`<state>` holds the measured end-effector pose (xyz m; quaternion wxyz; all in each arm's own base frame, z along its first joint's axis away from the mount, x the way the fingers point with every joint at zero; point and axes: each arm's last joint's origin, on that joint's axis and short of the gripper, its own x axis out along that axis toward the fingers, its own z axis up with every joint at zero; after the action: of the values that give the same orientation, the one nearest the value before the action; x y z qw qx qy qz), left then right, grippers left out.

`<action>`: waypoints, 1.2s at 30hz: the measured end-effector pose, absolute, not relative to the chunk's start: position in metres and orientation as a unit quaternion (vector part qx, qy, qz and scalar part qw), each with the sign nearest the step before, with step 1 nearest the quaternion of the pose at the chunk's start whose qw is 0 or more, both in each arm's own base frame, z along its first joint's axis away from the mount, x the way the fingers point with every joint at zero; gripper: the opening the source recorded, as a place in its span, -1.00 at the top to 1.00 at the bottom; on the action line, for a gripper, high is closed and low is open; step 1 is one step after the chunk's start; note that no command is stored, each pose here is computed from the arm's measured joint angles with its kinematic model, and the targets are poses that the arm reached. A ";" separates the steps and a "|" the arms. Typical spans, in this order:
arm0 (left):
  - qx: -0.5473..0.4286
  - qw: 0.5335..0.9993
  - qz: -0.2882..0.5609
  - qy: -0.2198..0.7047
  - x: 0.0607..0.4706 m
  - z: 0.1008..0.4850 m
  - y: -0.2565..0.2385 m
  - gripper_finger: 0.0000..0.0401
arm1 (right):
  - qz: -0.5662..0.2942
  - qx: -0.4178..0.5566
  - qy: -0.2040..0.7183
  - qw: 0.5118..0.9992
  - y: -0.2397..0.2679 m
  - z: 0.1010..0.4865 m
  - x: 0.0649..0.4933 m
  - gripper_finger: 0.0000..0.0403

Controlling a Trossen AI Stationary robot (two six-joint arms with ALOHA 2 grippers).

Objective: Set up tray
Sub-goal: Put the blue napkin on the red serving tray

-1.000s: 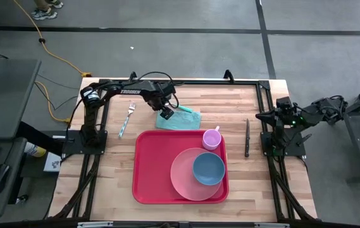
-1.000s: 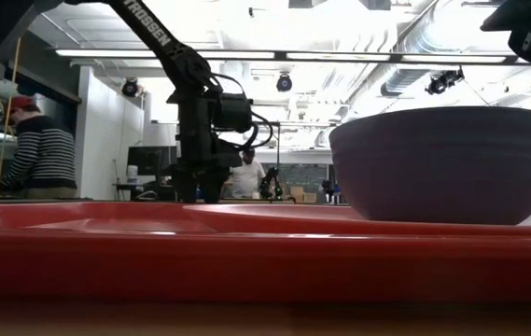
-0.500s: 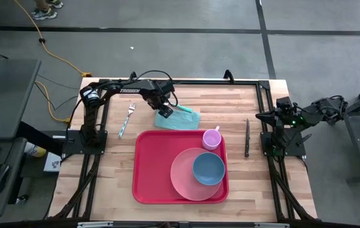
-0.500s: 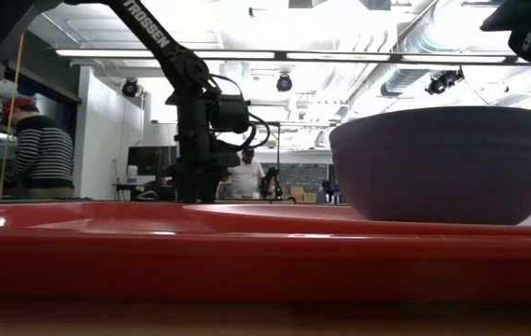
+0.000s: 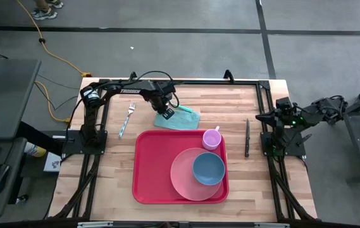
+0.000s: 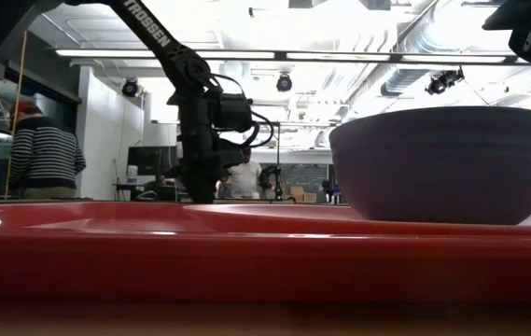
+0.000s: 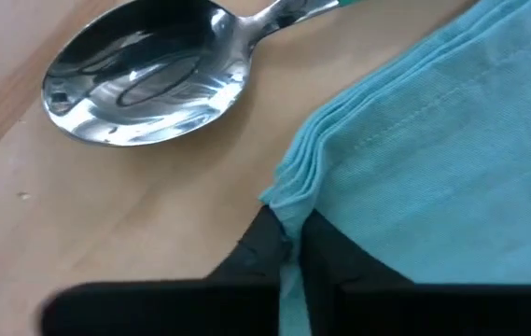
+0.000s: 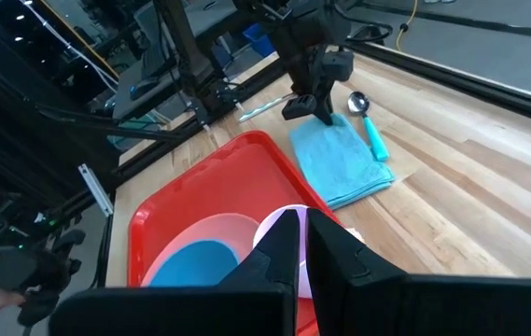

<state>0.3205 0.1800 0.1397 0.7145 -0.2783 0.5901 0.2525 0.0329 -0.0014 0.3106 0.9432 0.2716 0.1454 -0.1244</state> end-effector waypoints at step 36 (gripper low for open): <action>-0.243 0.766 0.282 0.524 0.265 0.262 0.154 0.90 | -0.123 0.254 0.147 0.948 -0.002 0.311 0.033 1.00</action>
<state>0.2645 0.1540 0.2625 0.7655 -0.2435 0.5245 0.2821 0.0329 -0.0015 0.3106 0.9479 0.2545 0.1466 -0.1234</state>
